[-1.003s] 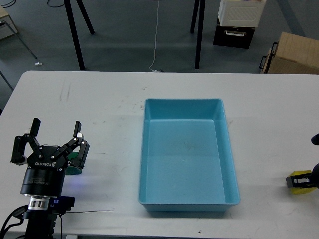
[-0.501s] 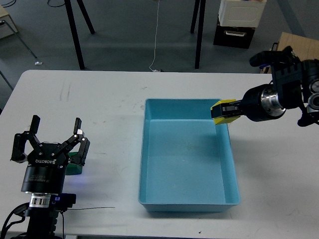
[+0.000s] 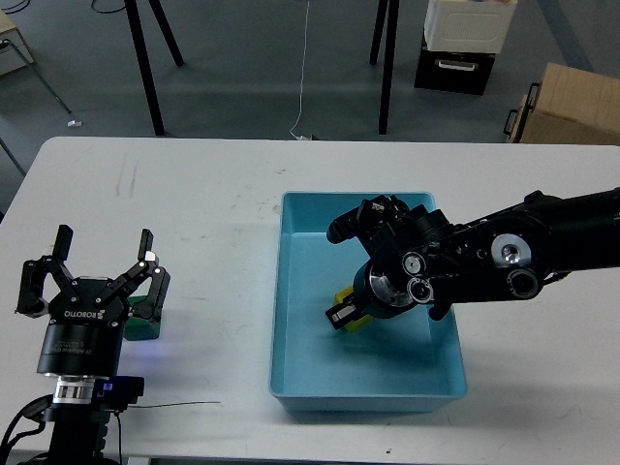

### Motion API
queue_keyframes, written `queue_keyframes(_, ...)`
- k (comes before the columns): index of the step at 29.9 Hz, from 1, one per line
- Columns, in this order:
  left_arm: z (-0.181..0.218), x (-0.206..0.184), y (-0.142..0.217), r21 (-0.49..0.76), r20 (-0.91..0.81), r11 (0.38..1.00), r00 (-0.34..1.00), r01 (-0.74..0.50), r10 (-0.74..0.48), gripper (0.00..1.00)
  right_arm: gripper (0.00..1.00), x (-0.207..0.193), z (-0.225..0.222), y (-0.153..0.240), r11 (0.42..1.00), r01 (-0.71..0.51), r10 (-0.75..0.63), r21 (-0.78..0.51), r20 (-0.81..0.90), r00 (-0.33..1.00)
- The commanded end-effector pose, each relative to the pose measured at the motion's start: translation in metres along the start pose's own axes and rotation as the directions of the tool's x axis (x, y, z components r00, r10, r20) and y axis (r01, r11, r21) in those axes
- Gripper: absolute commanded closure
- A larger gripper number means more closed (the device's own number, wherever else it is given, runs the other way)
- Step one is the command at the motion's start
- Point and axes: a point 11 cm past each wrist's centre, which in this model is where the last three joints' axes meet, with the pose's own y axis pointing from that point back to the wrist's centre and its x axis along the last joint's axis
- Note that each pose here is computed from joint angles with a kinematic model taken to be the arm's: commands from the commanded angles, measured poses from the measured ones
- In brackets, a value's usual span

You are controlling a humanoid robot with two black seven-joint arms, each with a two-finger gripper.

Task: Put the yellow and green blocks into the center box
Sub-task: 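Carry the yellow cube into the blue tray and release it, then withdraw the right gripper up and away from the tray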

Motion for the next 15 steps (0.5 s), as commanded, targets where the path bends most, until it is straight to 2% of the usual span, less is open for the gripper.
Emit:
queue_keyframes(1,0.000,0.000,0.000,0.000,0.000,1.000,1.000,0.001,-0.001,0.00,0.00,0.016,0.001,0.010,0.999,-0.048,0.047,0.014,0.032,0.998)
queue_keyframes(8,-0.001,0.000,0.000,0.008,0.000,1.000,1.000,0.000,0.000,0.00,0.00,0.089,0.070,0.066,0.961,-0.275,0.271,-0.033,0.312,0.910)
queue_keyframes(12,-0.001,0.000,0.000,0.011,0.002,1.000,1.000,0.001,-0.001,0.00,0.00,0.117,0.124,0.115,0.906,-0.421,0.368,-0.038,0.562,0.741)
queue_keyframes(15,-0.001,-0.002,-0.004,0.017,0.006,1.000,1.000,0.011,-0.011,0.00,0.00,0.114,0.154,0.135,0.863,-0.505,0.323,0.015,0.752,0.574)
